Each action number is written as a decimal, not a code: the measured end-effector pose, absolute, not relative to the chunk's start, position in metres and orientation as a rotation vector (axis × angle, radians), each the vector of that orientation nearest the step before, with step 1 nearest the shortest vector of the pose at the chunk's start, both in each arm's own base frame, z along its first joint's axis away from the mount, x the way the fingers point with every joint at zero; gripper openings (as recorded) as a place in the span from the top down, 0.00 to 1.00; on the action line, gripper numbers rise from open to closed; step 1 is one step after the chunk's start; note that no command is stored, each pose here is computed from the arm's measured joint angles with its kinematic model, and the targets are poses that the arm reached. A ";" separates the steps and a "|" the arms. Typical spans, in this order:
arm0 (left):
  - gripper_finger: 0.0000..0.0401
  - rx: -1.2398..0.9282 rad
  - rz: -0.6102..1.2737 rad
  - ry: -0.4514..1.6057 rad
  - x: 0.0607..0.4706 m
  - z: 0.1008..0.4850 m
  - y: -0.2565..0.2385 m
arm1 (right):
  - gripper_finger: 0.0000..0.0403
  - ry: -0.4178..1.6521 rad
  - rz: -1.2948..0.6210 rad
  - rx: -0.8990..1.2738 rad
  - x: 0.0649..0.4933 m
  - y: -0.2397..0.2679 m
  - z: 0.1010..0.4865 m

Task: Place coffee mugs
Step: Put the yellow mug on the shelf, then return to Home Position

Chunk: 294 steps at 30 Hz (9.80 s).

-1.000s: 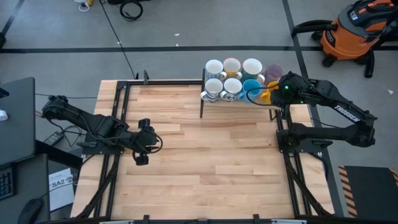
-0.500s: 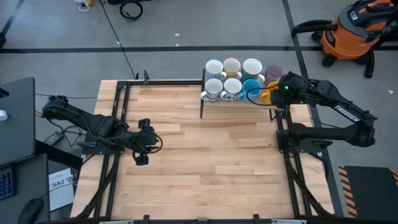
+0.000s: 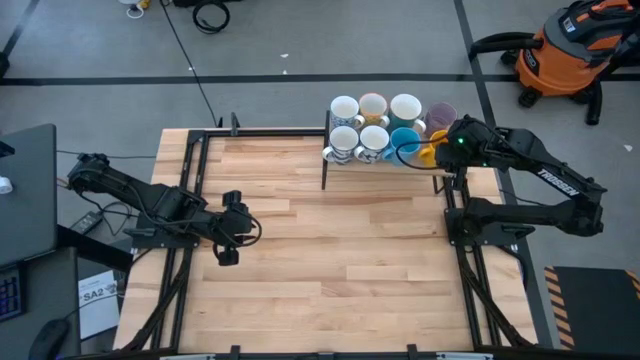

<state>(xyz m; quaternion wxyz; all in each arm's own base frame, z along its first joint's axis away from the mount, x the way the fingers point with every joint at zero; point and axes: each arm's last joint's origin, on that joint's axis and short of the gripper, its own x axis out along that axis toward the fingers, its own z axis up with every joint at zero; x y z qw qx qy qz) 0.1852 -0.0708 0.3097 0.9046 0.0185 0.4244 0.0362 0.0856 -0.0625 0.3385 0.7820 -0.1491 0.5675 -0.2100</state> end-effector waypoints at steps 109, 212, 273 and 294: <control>0.68 -0.013 -0.002 -0.123 0.061 0.257 -0.006 | 0.68 -0.075 0.071 0.211 0.140 -0.039 0.257; 0.68 -0.137 -0.026 -0.200 0.091 0.198 -0.012 | 0.68 -0.027 -0.136 0.131 0.097 -0.011 0.167; 0.68 0.031 0.030 -0.120 0.096 0.177 -0.011 | 0.68 -0.033 -0.132 0.134 0.097 -0.011 0.168; 0.68 0.034 0.032 -0.053 0.096 0.171 -0.011 | 0.68 -0.032 -0.132 0.134 0.097 -0.011 0.168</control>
